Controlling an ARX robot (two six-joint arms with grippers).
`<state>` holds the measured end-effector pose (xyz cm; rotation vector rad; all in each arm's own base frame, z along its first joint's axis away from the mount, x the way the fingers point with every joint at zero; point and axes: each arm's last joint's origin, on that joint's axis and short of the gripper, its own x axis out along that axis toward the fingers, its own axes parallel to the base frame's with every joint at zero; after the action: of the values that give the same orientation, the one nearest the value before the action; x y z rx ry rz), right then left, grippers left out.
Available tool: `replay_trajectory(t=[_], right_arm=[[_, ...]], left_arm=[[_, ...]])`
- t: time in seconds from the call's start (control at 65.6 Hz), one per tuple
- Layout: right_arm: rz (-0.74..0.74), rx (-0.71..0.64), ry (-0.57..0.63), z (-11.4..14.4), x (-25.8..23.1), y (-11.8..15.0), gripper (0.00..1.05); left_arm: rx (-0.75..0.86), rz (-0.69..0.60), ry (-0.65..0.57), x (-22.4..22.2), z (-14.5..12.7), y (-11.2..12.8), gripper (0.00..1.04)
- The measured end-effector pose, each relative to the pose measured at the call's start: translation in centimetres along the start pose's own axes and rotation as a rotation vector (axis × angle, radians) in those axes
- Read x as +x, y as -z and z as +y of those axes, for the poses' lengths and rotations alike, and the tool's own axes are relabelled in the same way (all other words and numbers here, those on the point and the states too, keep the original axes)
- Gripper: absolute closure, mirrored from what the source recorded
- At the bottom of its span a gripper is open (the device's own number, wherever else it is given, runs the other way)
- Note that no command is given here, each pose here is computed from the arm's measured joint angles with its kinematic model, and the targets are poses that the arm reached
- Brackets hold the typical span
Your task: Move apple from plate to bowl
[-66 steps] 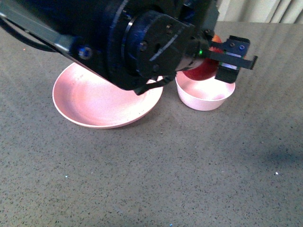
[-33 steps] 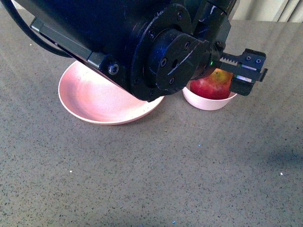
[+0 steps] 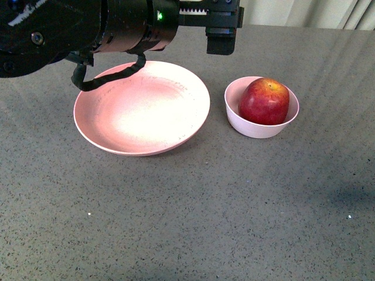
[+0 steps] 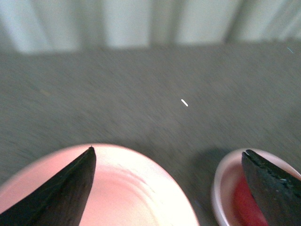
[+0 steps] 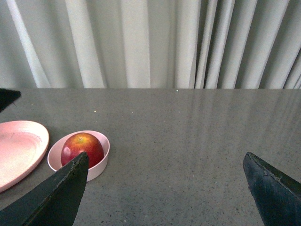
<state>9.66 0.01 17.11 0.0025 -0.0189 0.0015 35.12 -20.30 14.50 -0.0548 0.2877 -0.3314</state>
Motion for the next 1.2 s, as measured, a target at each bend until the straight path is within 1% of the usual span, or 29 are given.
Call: replay_trajectory(t=[0.015, 0.046, 0.061, 0.076, 0.107, 0.198, 0.275, 0.305, 0.351, 0.381, 0.473, 0.763, 1.174, 1.205], right_arm=[[0.0, 0.0, -0.001, 0.0, 0.0, 0.0, 0.09], [0.0, 0.0, -0.003, 0.0, 0.0, 0.0, 0.09], [0.0, 0.0, -0.002, 0.0, 0.0, 0.0, 0.09], [0.0, 0.0, -0.001, 0.0, 0.0, 0.0, 0.09], [0.0, 0.0, 0.001, 0.0, 0.0, 0.0, 0.09], [0.0, 0.0, 0.003, 0.0, 0.0, 0.0, 0.09], [0.0, 0.0, 0.002, 0.0, 0.0, 0.0, 0.09], [0.0, 0.0, 0.0, 0.0, 0.0, 0.0, 0.09], [0.0, 0.0, 0.0, 0.0, 0.0, 0.0, 0.09], [0.0, 0.0, 0.0, 0.0, 0.0, 0.0, 0.09], [0.0, 0.0, 0.0, 0.0, 0.0, 0.0, 0.09], [0.0, 0.0, 0.0, 0.0, 0.0, 0.0, 0.09], [0.0, 0.0, 0.0, 0.0, 0.0, 0.0, 0.09], [0.0, 0.0, 0.0, 0.0, 0.0, 0.0, 0.09]], left_arm=[[0.016, -0.06, -0.063, -0.4, 0.2, 0.1, 0.18], [0.019, -0.11, -0.12, -0.8, 0.5, 0.4, 0.22], [0.026, -0.168, -0.195, -1.8, 1.2, 0.8, 0.27], [0.027, -0.199, -0.238, -2.5, 1.7, 1.1, 0.31], [0.026, -0.231, -0.269, -3.6, 2.5, 1.3, 0.36], [0.027, -0.293, -0.305, -7.1, 5.0, 1.1, 0.52], [0.031, -0.307, -0.312, -9.5, 6.5, 0.9, 0.65], [0.034, -0.301, -0.325, -11.0, 7.5, 1.3, 0.74], [0.039, -0.278, -0.334, -12.1, 8.2, 1.6, 0.81], [0.042, -0.26, -0.335, -13.2, 8.7, 1.8, 0.88], [0.041, -0.28, -0.324, -15.3, 9.4, 1.6, 1.04], [0.045, -0.273, -0.328, -20.2, 11.2, 2.8, 1.03], [0.043, -0.275, -0.33, -24.2, 11.8, 3.7, 1.03], [0.045, -0.275, -0.314, -24.6, 12.1, 3.8, 1.03]])
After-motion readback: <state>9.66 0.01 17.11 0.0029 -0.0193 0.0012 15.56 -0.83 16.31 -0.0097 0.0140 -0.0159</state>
